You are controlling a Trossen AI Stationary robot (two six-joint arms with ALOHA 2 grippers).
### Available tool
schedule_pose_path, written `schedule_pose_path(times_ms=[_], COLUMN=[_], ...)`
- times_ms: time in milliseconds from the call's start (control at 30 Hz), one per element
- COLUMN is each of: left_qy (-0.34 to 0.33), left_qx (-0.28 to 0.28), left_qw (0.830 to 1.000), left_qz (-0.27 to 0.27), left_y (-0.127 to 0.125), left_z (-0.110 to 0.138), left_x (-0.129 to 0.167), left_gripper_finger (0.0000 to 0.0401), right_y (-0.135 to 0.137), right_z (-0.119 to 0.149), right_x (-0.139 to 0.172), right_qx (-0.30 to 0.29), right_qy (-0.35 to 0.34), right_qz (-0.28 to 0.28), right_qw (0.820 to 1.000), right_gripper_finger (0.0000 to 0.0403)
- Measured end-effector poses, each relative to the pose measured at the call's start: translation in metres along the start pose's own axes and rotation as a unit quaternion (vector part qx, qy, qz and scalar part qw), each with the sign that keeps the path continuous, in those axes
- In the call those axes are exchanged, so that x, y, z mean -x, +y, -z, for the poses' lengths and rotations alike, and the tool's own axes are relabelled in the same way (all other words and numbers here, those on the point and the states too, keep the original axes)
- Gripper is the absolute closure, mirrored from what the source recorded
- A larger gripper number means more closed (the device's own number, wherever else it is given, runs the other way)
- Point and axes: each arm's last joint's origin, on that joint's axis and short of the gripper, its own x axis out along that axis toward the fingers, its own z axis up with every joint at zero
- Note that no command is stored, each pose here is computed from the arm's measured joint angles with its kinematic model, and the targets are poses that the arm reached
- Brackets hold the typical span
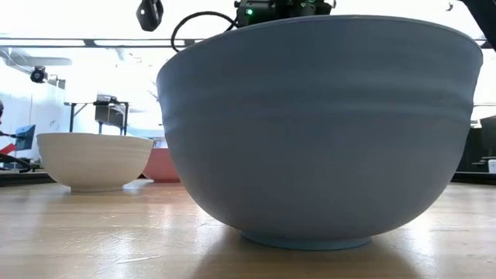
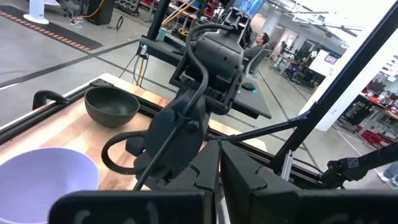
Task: Nest bowls inside each other
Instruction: Stack the bottom right white bowl on top of the stacked black bowl, then stack the top white bowl on top of the stacked white bowl
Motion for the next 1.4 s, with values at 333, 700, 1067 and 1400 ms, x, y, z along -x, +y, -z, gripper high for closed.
schedule_pose_path(times_ms=[333, 700, 1067, 1400], left_qy=[0.0, 0.155, 0.377, 0.503], left_qx=[0.0, 0.026, 0.068, 0.09], left_qw=[1.0, 0.985, 0.876, 0.787], left_qz=[0.0, -0.066, -0.291, -0.346], left_y=[0.0, 0.011, 0.042, 0.079], left_z=[0.0, 0.027, 0.073, 0.095], left_x=[0.0, 0.017, 0.025, 0.005], left_gripper_finger=[0.0401, 0.0401, 0.0398, 0.0271], right_y=[0.01, 0.01, -0.017, -0.03], right_z=[0.001, 0.028, 0.089, 0.122], right_x=[0.056, 0.103, 0.096, 0.099], right_qx=[0.006, 0.052, -0.004, -0.047], right_qy=[-0.083, -0.144, -0.189, -0.232], right_qz=[-0.031, -0.017, 0.033, 0.004], right_qw=[0.996, 0.988, 0.981, 0.972], right_gripper_finger=[0.028, 0.0295, 0.0317, 0.0325])
